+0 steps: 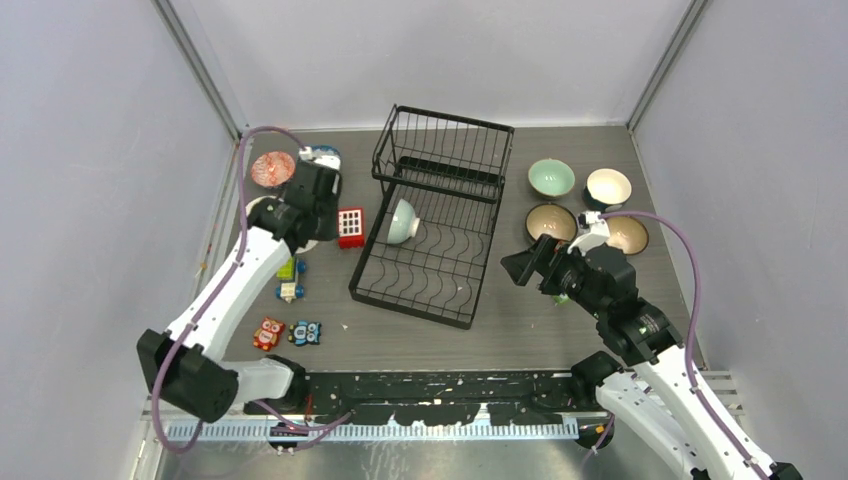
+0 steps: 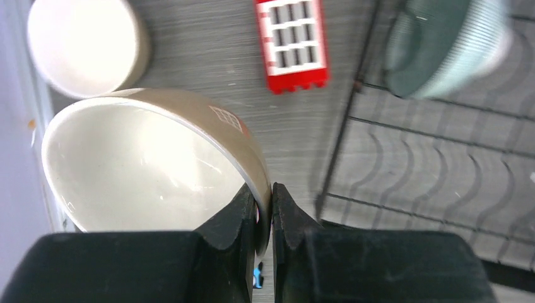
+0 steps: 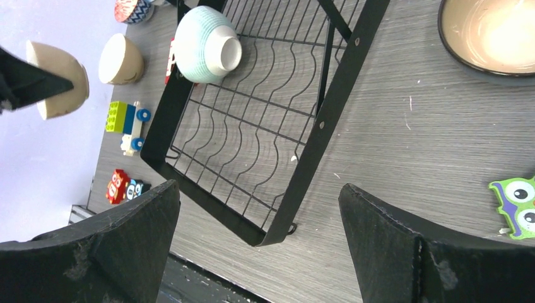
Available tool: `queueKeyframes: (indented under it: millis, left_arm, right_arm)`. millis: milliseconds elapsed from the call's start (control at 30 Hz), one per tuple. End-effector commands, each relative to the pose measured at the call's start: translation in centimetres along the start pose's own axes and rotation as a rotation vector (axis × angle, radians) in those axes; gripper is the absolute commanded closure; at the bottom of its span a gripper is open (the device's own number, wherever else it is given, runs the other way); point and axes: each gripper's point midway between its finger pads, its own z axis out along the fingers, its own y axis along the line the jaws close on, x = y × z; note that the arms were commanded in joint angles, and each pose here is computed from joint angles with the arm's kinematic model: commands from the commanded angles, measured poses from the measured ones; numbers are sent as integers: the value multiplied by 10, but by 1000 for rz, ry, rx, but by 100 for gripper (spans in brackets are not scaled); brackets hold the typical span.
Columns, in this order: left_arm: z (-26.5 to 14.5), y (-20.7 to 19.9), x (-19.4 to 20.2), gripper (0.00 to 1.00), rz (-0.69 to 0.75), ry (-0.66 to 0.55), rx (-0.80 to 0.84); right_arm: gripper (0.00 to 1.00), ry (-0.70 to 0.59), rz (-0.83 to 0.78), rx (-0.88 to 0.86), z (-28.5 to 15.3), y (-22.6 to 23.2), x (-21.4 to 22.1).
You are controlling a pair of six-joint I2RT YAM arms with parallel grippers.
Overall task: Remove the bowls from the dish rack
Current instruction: Place the bowl with the bowl.
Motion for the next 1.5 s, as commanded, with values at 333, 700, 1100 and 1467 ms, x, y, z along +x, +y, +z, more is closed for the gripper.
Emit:
queueKeyframes:
  millis: [333, 700, 1100, 1467]
  left_arm:
    - [54, 120, -46, 100, -229, 58, -218]
    - [100, 171, -52, 100, -319, 83, -326]
    - [138, 179, -45, 100, -347, 115, -328]
    - [161, 178, -29, 100, -340, 171, -327]
  right_arm:
    - [0, -23, -17, -61, -6, 18, -6]
    - [0, -19, -25, -71, -7, 20, -3]
    - [0, -24, -29, -59, -9, 17, -4]
    - [0, -42, -32, -31, -8, 12, -6]
